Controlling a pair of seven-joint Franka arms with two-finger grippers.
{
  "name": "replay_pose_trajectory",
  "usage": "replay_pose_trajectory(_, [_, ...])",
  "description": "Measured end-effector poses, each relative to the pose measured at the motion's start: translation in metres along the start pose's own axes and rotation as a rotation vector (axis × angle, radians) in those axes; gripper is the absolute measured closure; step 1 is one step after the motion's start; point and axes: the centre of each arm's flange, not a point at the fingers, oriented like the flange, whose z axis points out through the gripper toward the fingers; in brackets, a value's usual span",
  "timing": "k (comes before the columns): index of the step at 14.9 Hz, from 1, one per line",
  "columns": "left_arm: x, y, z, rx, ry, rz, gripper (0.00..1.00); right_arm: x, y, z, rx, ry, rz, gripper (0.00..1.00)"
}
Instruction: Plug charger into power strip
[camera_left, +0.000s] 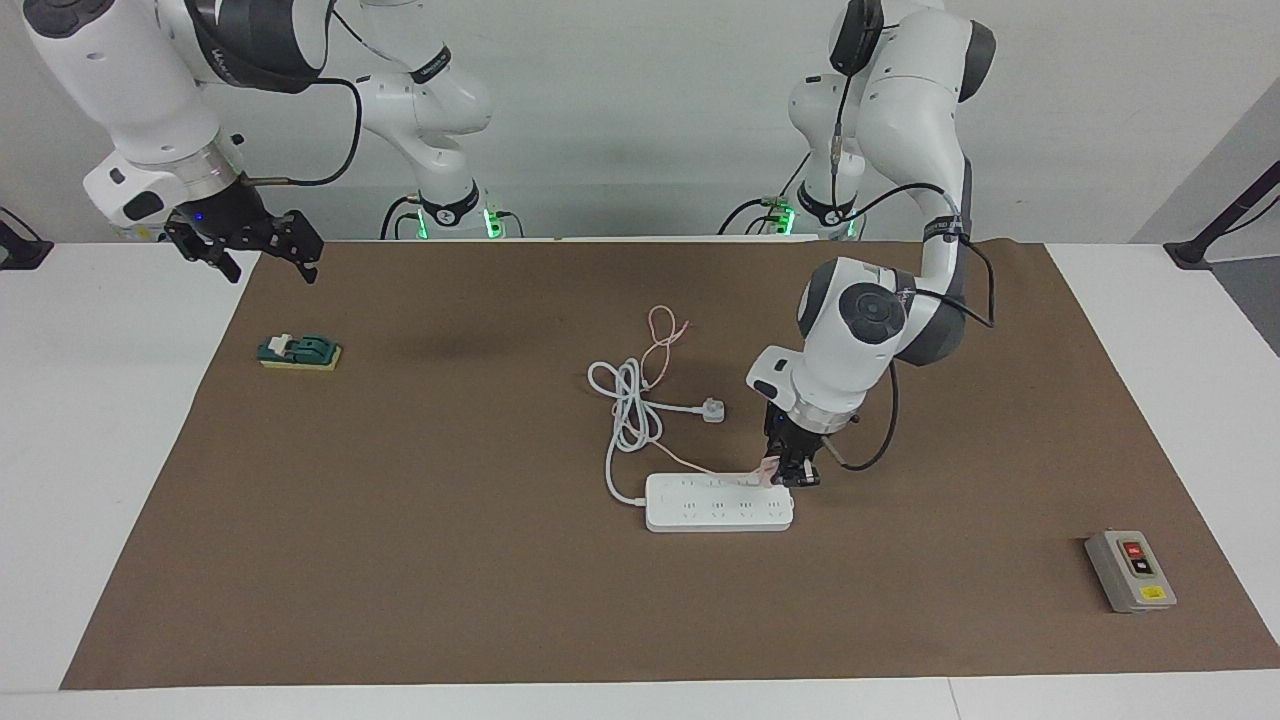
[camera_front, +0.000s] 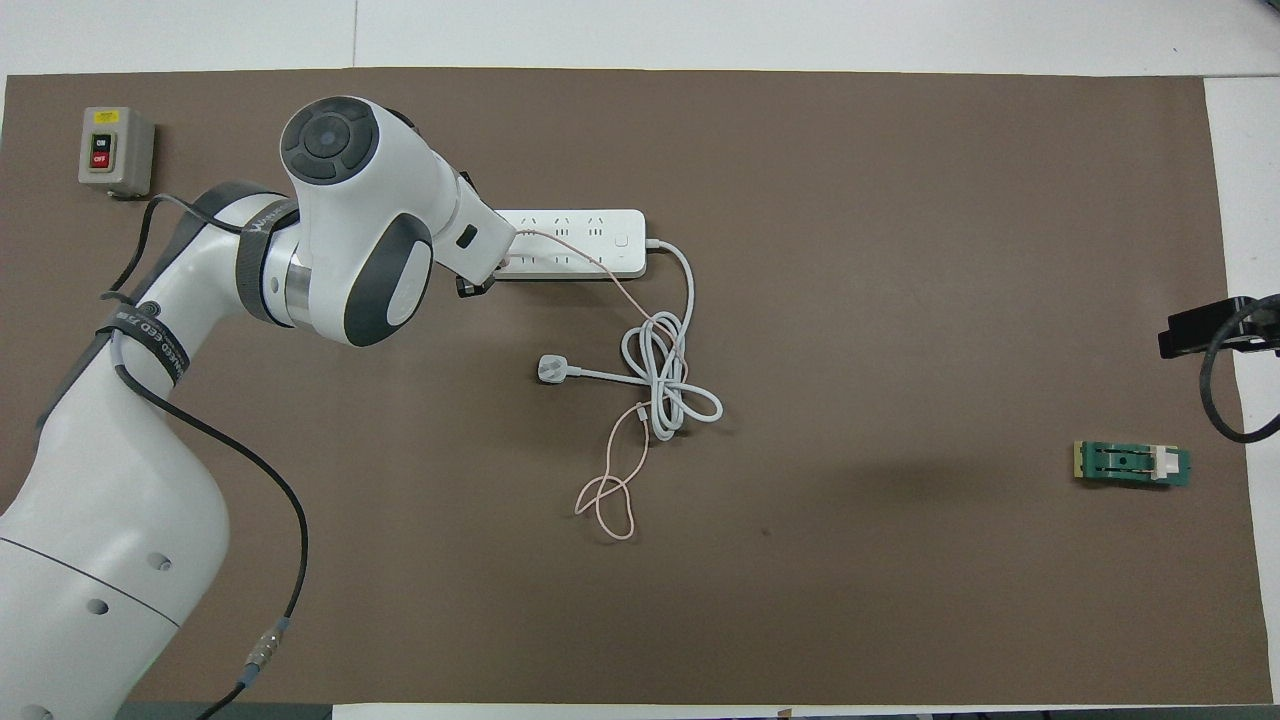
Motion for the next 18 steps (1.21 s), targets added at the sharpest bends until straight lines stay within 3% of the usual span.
replay_pose_trajectory(6, [-0.004, -0.002, 0.005, -0.012, 0.018, 0.025, 0.68, 0.003, 0.000, -0.013, -0.004, 0.034, 0.001, 0.00])
replay_pose_trajectory(18, [-0.004, -0.002, 0.010, -0.012, 0.016, 0.178, 0.68, 0.003, -0.003, -0.014, -0.004, 0.030, -0.006, 0.00])
